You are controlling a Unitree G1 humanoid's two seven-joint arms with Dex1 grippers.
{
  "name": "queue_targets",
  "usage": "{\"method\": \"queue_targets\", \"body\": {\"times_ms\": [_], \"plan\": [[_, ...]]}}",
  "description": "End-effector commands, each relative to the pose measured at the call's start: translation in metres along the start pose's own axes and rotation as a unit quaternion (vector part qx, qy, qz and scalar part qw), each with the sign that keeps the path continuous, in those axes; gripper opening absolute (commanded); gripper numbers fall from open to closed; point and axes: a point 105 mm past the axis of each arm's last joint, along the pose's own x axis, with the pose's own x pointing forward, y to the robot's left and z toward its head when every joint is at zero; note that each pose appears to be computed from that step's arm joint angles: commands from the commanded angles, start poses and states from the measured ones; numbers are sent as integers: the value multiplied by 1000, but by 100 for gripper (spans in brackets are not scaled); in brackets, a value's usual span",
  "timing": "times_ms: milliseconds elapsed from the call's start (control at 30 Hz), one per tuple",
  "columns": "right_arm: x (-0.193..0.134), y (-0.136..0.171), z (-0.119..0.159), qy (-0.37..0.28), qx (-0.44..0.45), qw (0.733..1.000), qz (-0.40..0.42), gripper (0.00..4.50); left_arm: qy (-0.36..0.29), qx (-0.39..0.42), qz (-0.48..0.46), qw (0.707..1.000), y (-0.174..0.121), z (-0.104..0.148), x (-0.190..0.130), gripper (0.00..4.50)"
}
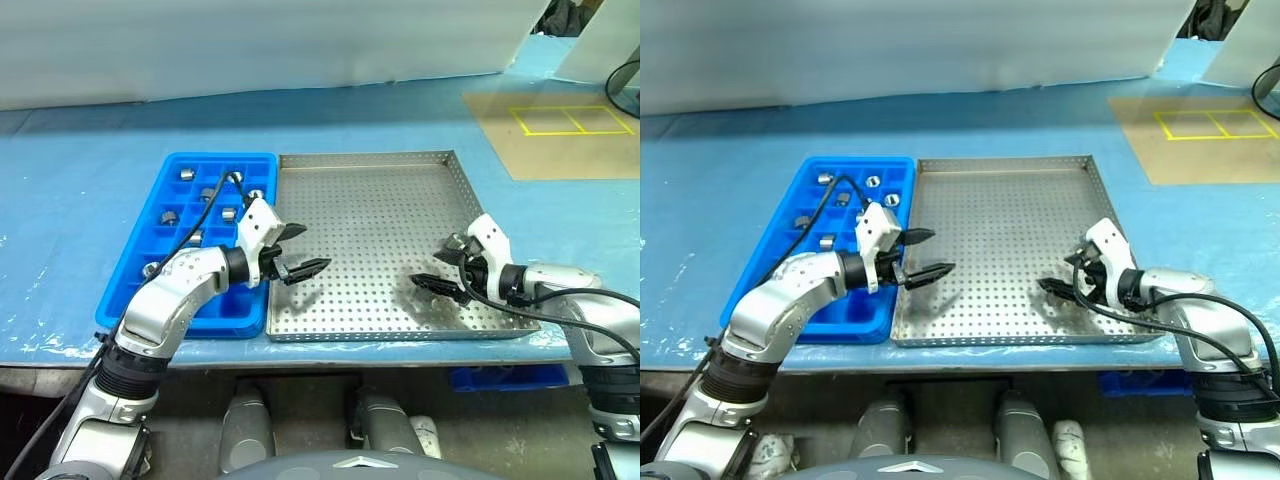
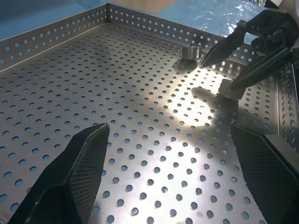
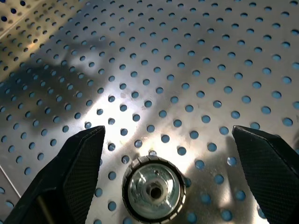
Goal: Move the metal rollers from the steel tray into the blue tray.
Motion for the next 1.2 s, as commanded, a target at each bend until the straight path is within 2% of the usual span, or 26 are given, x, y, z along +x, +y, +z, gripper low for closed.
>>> {"method": "queue_targets", "body": {"times_ms": [33,233,267,333,533,567,767,967,1200], "plan": [[-7,0,-2,5,-1,1000,-6,448,-8,28,-16,999,-1,9,1,433],[-3,4,-24,38,10,999,3,448,-6,36,-21,999,1,9,3,433],[-2,4,-23,34,13,999,3,431,-5,37,-20,999,1,8,3,433],[0,6,-17,23,7,1000,9,385,-6,38,-17,999,2,9,2,433],[6,7,10,-14,-18,1000,18,177,-13,37,4,999,6,12,-3,433],[8,8,15,-20,-25,999,19,161,-13,37,9,999,6,12,-5,433],[35,25,81,-125,-66,989,48,161,-27,23,57,998,6,13,-14,433],[70,56,129,-184,-96,974,97,161,-22,4,106,994,-1,7,-30,433],[103,93,156,-203,-113,959,163,161,-15,-20,153,988,-14,-1,-48,433]]}}
